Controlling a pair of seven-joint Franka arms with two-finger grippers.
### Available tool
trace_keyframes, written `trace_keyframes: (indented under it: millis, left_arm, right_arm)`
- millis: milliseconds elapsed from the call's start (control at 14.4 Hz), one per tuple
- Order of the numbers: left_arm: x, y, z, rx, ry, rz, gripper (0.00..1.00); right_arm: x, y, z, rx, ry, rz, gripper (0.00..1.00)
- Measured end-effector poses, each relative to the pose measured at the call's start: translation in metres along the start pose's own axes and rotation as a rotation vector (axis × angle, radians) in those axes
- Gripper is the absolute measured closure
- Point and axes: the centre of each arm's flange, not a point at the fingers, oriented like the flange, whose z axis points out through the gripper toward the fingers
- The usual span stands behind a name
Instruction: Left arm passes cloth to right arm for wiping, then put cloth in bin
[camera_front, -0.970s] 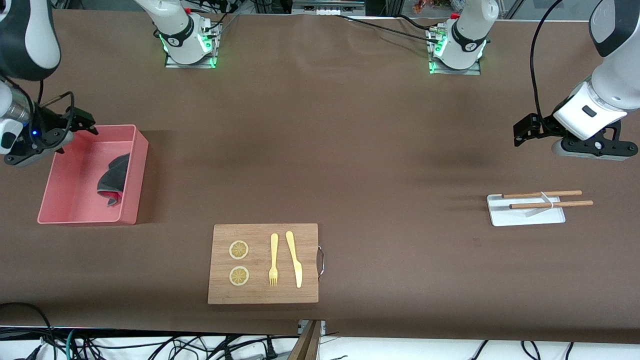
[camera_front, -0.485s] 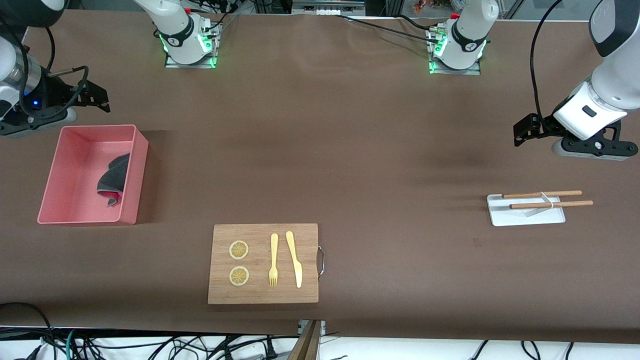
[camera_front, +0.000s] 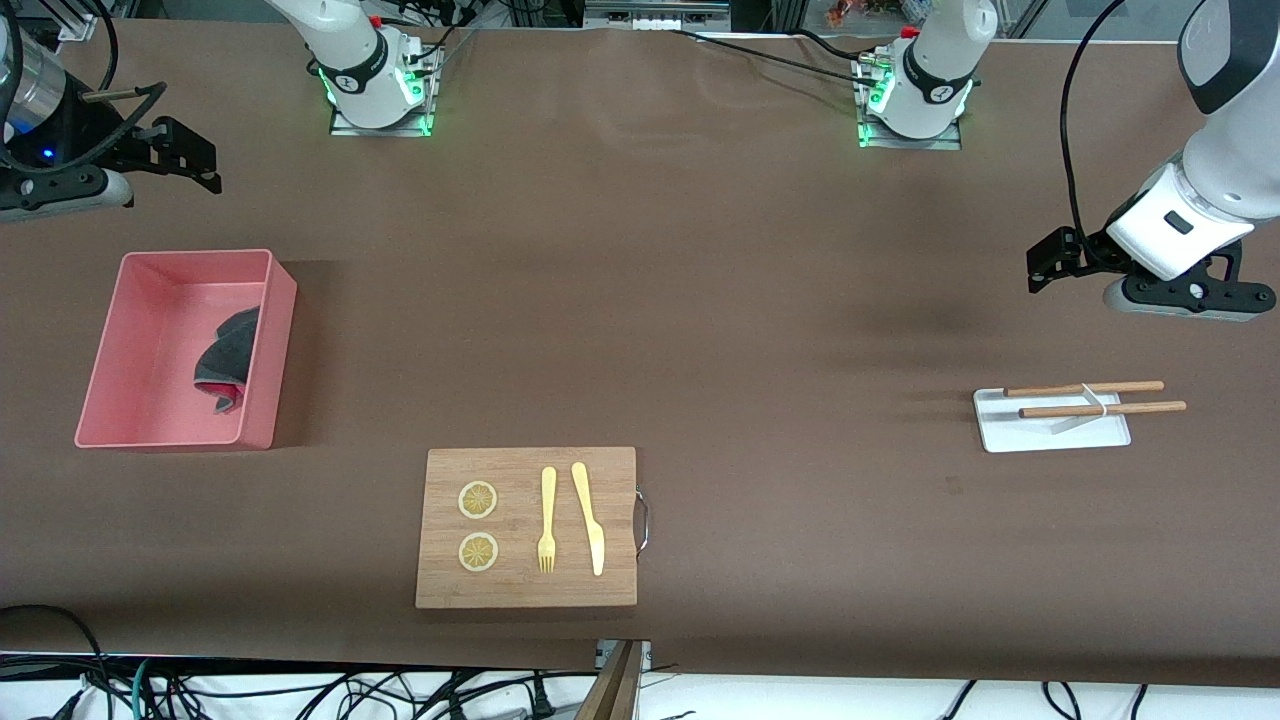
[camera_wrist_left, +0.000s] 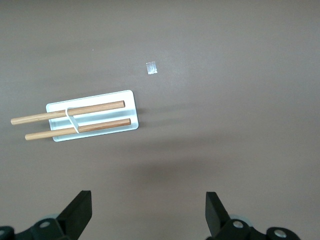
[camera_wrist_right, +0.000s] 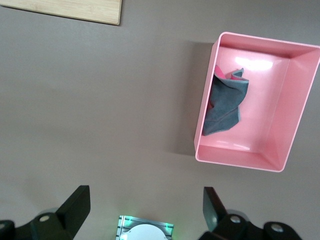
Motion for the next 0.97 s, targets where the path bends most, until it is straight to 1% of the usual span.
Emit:
trace_keyframes:
  millis: [347,832,970]
  left_arm:
    - [0.0,0.0,0.0,0.0,-0.001,0.0,0.0]
    - [0.0,0.0,0.0,0.0,-0.001,0.0,0.0]
    - [0.0,0.0,0.0,0.0,-0.001,0.0,0.0]
  right_arm:
    - [0.002,-0.021,-0.004,-0.007,0.007,-0.022,0.0]
    - [0.005,-0.021,-0.004,-0.007,0.011,-0.023,0.0]
    - [0.005,-0.021,-0.008,-0.008,0.021,-0.023,0.0]
